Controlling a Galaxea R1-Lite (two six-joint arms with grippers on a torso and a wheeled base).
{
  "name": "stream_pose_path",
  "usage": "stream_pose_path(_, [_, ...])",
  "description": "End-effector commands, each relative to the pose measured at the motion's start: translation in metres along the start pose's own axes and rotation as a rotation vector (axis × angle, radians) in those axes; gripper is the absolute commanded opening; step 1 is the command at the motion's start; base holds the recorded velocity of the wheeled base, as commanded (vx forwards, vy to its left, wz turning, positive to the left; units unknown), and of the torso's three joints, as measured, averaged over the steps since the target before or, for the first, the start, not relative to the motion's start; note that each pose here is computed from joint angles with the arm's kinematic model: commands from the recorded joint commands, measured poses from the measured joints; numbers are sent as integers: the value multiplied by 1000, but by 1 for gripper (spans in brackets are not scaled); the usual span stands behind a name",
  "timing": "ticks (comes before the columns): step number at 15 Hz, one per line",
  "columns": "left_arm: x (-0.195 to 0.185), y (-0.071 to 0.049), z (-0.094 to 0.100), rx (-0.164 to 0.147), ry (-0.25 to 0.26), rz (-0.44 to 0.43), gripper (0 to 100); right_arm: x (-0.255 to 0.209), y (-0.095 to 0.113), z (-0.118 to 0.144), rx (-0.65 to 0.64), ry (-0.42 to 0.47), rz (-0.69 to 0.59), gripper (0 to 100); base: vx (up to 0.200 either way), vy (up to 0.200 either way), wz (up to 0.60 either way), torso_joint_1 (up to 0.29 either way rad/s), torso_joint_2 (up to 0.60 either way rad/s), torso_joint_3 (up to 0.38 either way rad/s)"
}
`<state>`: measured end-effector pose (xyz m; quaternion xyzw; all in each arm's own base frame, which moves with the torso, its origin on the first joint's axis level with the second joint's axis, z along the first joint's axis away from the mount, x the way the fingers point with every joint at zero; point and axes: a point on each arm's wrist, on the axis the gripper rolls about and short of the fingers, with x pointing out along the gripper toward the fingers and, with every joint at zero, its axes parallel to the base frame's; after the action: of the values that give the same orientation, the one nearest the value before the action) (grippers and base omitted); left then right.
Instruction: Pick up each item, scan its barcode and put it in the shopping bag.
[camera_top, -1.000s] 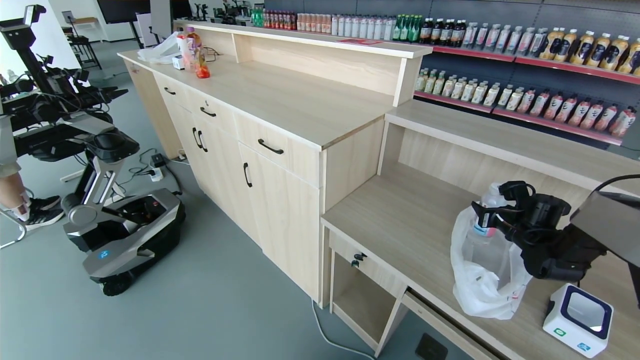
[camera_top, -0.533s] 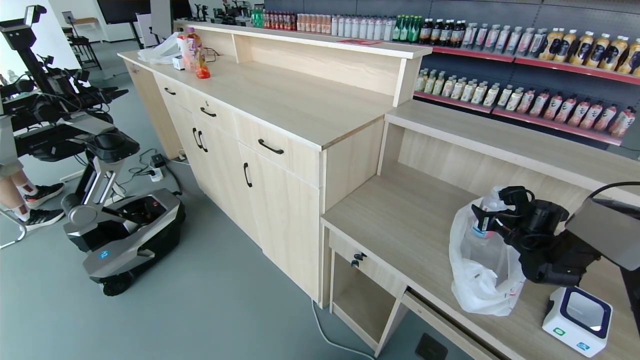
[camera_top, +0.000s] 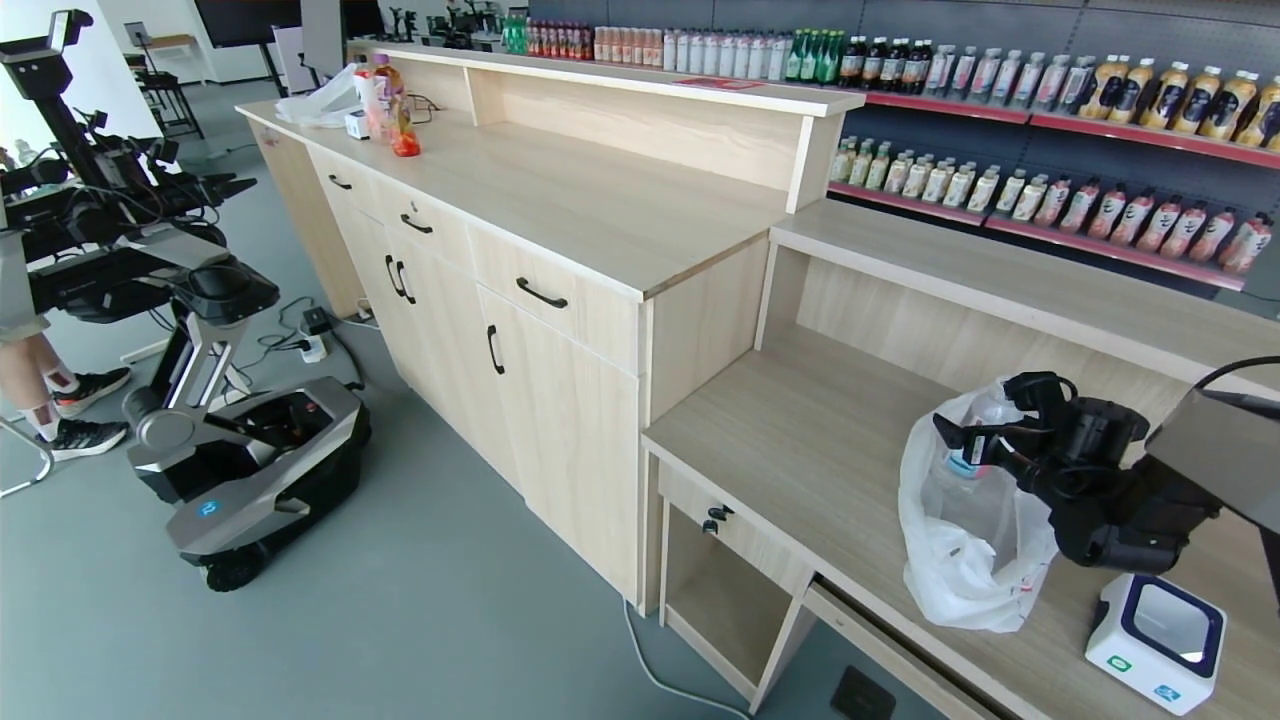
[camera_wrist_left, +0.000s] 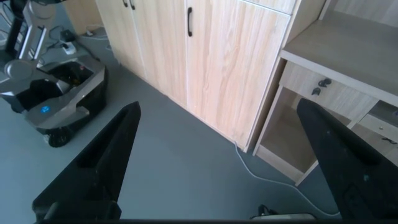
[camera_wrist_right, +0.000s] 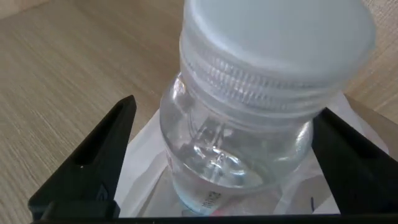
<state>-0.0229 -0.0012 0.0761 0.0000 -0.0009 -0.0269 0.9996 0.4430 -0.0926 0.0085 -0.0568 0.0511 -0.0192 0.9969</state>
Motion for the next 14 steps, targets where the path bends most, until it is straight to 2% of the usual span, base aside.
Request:
stream_pose_path(1, [0,0,0,0,0,0,100,-23,5,42,-6,-28,25,100,0,0,0,0,0,0])
stream_pose_path(3, [0,0,0,0,0,0,100,-68,11,70,-7,-5,42,100,0,0,0,0,0,0])
stream_pose_path(5, [0,0,0,0,0,0,100,-124,18,84,-5,34,47,100,0,0,0,0,0,0])
stream_pose_path(7, [0,0,0,0,0,0,100,-170,20,107,-38,-7,30,100,0,0,0,0,0,0])
stream_pose_path(9, [0,0,0,0,0,0,100,-189,10,130,-147,-80,-48,100,0,0,0,0,0,0])
stream_pose_path(10, [0,0,0,0,0,0,100,-203,5,151,-240,-117,-128,100,0,0,-600,2,-2,2])
stream_pose_path(11, [0,0,0,0,0,0,100,-214,-1,170,-292,-118,-163,100,0,0,-600,2,2,2])
stream_pose_path(13, [0,0,0,0,0,0,100,-213,-10,214,-299,-82,-258,100,0,0,-600,5,7,5])
stream_pose_path(14, [0,0,0,0,0,0,100,-209,-15,238,-224,-69,-347,100,0,0,-600,7,7,-2])
